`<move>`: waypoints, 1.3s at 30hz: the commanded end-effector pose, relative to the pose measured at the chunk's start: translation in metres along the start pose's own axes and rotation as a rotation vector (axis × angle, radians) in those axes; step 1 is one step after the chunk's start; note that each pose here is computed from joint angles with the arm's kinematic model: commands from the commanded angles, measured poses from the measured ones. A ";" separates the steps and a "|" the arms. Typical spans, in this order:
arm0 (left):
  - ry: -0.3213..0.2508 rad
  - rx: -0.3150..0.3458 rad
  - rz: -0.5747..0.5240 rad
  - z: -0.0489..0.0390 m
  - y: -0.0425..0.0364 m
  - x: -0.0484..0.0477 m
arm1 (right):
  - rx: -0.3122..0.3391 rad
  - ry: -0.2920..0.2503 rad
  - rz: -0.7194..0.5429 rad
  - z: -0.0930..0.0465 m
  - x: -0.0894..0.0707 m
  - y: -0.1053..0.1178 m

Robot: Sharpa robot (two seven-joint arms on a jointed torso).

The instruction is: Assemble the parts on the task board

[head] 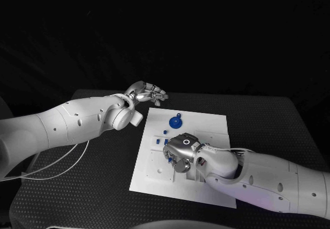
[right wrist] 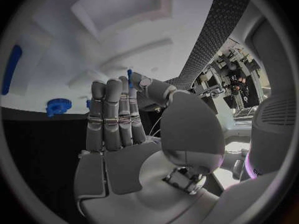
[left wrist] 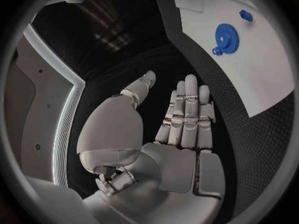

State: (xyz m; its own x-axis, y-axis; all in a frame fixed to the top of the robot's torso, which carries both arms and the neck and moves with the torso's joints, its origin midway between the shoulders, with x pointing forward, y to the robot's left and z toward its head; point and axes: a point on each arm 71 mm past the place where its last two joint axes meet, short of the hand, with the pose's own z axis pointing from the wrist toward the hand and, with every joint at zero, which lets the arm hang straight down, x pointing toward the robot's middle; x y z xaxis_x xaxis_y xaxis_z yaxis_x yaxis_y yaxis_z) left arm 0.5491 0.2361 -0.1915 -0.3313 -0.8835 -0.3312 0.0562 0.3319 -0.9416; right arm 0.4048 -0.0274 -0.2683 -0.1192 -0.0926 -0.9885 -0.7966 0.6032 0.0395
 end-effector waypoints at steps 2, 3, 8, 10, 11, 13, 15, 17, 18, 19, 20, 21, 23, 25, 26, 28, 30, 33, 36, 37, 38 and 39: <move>0.012 0.007 -0.009 0.0004 -0.0016 0.0012 | -0.011 0.010 0.002 0.001 0.001 0.002; 0.012 0.007 -0.009 0.0005 -0.0016 0.0013 | -0.010 0.012 0.003 0.001 0.001 0.002; 0.010 0.008 -0.009 0.0003 -0.0017 0.0010 | -0.011 0.015 0.004 0.002 0.001 0.003; 0.009 0.008 -0.009 0.0003 -0.0016 0.0009 | -0.012 0.014 0.004 0.002 0.001 0.003; 0.010 0.008 -0.009 0.0003 -0.0017 0.0010 | -0.012 0.015 0.004 0.002 0.001 0.003; 0.011 0.008 -0.009 0.0003 -0.0018 0.0013 | -0.012 0.020 0.004 0.002 0.001 0.003; 0.012 0.008 -0.009 0.0004 -0.0018 0.0015 | -0.011 0.024 0.004 0.002 0.002 0.002; 0.011 0.008 -0.009 0.0003 -0.0017 0.0012 | -0.009 0.026 0.004 0.002 0.002 0.001; 0.011 0.008 -0.009 0.0003 -0.0017 0.0011 | -0.009 0.029 0.004 0.002 0.003 0.001; 0.011 0.008 -0.009 0.0002 -0.0016 0.0011 | -0.008 0.030 0.003 0.002 0.003 0.001; 0.011 0.008 -0.009 0.0002 -0.0016 0.0010 | -0.009 0.031 0.003 0.002 0.003 0.001; 0.011 0.008 -0.009 0.0002 -0.0016 0.0010 | -0.009 0.032 0.003 0.002 0.003 0.001; 0.012 0.008 -0.009 0.0003 -0.0016 0.0011 | -0.010 0.034 0.003 0.002 0.003 0.001; 0.012 0.008 -0.009 0.0004 -0.0017 0.0014 | -0.011 0.034 0.003 0.002 0.003 0.002; 0.012 0.008 -0.009 0.0005 -0.0017 0.0014 | -0.011 0.035 0.003 0.002 0.003 0.002; 0.012 0.008 -0.009 0.0004 -0.0016 0.0012 | -0.010 0.036 0.004 0.002 0.003 0.001; 0.012 0.008 -0.009 0.0003 -0.0015 0.0010 | -0.010 0.038 0.004 0.002 0.003 0.001; 0.010 0.007 -0.009 0.0002 -0.0014 0.0005 | -0.010 0.040 0.005 0.002 0.004 0.001; 0.011 0.007 -0.009 0.0001 -0.0015 0.0007 | -0.010 0.040 0.005 0.002 0.004 0.001; 0.011 0.007 -0.009 0.0001 -0.0015 0.0008 | -0.009 0.040 0.005 0.002 0.004 0.001; 0.012 0.008 -0.009 0.0002 -0.0016 0.0010 | -0.009 0.041 0.005 0.002 0.004 0.001; 0.012 0.008 -0.009 0.0003 -0.0017 0.0012 | -0.009 0.041 0.005 0.002 0.004 0.001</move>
State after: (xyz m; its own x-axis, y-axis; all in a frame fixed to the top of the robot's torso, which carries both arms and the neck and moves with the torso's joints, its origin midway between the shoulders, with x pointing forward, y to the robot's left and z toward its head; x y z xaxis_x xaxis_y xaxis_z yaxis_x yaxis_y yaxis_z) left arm 0.5491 0.2368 -0.1915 -0.3313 -0.8836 -0.3310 0.0550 0.3322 -0.9416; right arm 0.4061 -0.0262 -0.2710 -0.1414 -0.1091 -0.9839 -0.7955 0.6041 0.0473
